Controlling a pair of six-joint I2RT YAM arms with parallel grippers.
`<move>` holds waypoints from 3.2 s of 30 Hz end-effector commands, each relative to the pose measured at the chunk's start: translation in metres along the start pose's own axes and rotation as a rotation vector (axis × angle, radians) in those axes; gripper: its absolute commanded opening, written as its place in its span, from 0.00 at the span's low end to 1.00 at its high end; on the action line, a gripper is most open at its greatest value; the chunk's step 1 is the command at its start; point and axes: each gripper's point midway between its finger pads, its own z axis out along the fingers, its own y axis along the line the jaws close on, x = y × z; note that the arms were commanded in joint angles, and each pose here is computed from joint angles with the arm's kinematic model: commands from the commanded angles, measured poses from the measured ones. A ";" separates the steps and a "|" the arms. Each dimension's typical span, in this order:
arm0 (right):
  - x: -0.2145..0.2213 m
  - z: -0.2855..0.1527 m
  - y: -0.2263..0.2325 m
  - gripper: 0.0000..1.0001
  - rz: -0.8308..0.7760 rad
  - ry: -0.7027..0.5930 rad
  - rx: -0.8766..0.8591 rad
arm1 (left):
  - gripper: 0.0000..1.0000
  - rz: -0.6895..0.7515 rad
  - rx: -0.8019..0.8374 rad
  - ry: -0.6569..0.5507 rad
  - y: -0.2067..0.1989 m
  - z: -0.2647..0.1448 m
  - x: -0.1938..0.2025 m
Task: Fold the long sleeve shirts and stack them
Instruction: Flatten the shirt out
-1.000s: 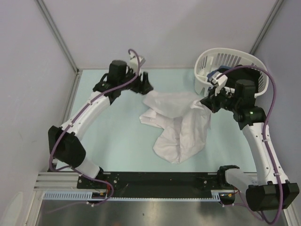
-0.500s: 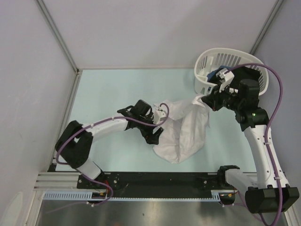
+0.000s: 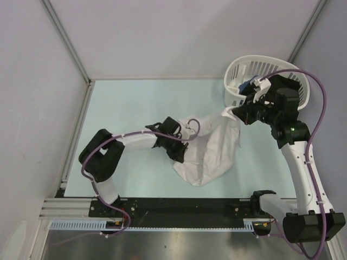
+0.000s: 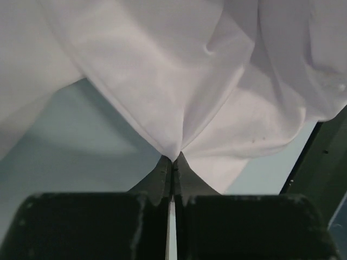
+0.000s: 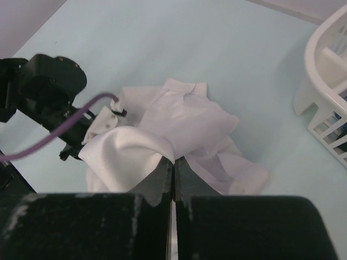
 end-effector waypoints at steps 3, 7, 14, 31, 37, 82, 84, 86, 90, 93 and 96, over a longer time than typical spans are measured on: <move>-0.036 0.023 -0.005 0.00 0.026 -0.091 0.001 | 0.00 -0.107 -0.245 -0.201 0.109 -0.168 -0.028; -0.009 0.039 -0.010 0.00 0.086 0.018 0.001 | 0.00 -0.024 -0.301 -0.007 0.117 -0.215 0.047; 0.095 0.044 -0.029 0.00 0.210 0.298 0.063 | 0.00 0.048 -0.164 0.349 0.071 -0.197 0.178; 0.162 0.031 0.006 0.01 0.198 0.512 -0.100 | 0.70 0.118 -0.177 0.065 0.139 -0.178 0.051; 0.166 0.029 0.008 0.03 0.217 0.520 -0.104 | 0.68 0.326 -0.072 0.135 0.134 -0.134 0.039; 0.168 0.047 -0.001 0.06 0.144 0.521 -0.101 | 0.77 0.220 -0.209 0.105 0.177 -0.190 0.023; 0.167 0.046 -0.004 0.06 0.153 0.514 -0.088 | 0.77 0.245 -0.163 0.117 0.168 -0.172 0.016; 0.166 0.046 -0.004 0.06 0.161 0.508 -0.088 | 0.78 0.244 -0.116 0.141 0.162 -0.156 0.021; 0.166 0.044 -0.005 0.06 0.168 0.498 -0.084 | 0.70 0.241 -0.135 0.265 0.164 -0.124 0.047; 0.167 0.046 -0.007 0.06 0.165 0.500 -0.080 | 0.35 0.201 -0.169 0.310 0.173 -0.122 0.061; 0.156 0.057 -0.018 0.03 0.168 0.470 -0.063 | 0.00 0.136 -0.217 0.236 0.191 -0.150 0.038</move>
